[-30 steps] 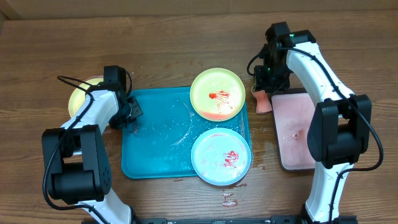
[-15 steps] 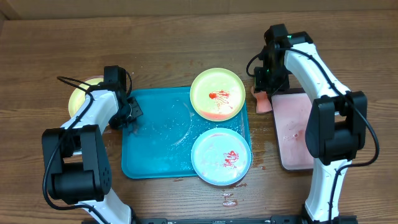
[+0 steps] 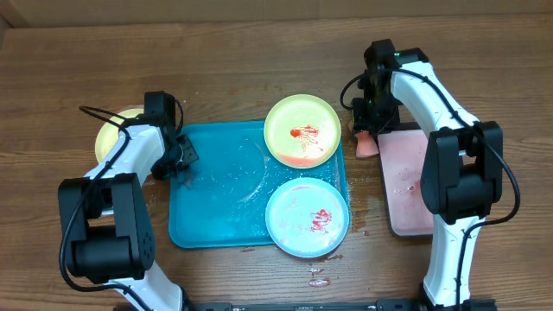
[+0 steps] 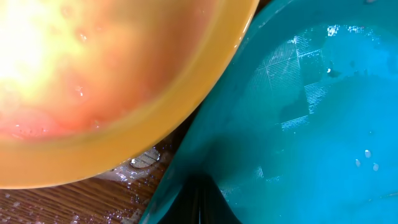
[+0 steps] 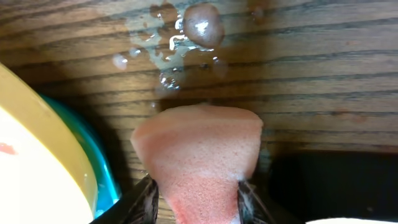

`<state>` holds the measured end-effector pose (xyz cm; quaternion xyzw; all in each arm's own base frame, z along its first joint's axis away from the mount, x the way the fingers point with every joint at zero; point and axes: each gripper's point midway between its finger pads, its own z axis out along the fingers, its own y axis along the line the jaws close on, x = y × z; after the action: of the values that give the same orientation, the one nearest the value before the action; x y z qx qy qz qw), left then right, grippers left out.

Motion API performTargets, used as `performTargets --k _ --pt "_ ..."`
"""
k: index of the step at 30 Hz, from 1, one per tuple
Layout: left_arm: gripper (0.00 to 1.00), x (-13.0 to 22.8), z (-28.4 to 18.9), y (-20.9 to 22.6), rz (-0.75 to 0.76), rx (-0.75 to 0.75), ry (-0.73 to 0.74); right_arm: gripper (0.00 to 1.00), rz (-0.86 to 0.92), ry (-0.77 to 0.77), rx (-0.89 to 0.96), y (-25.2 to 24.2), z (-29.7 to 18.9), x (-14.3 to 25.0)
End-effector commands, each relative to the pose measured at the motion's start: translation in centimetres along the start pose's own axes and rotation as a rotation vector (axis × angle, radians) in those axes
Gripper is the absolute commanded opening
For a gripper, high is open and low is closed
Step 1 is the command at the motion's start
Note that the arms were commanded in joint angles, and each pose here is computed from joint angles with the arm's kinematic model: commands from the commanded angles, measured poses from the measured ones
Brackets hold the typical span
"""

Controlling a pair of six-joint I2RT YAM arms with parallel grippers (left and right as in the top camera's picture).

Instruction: Clean dirty plates on tray and stack at the side

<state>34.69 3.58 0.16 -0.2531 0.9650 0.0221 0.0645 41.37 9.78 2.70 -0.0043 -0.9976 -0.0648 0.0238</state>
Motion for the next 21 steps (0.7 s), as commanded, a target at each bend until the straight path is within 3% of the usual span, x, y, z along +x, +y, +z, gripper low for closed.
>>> performTargets --k 1,5,14,21 --pt "0.05 1.52 1.63 1.30 -0.014 -0.050 0.063 0.34 0.019 -0.004 0.018 -0.51 0.48 -0.15" --pt "0.04 1.62 1.62 1.34 -0.014 -0.052 0.066 0.19 0.030 0.002 0.019 -0.62 0.97 0.10" --pt "0.05 1.61 1.62 1.34 -0.014 -0.051 0.066 0.04 0.044 0.016 0.021 -0.70 1.41 0.53" --pt "0.05 1.61 1.62 1.34 -0.014 -0.051 0.066 0.04 0.032 0.021 0.019 0.01 1.34 0.78"
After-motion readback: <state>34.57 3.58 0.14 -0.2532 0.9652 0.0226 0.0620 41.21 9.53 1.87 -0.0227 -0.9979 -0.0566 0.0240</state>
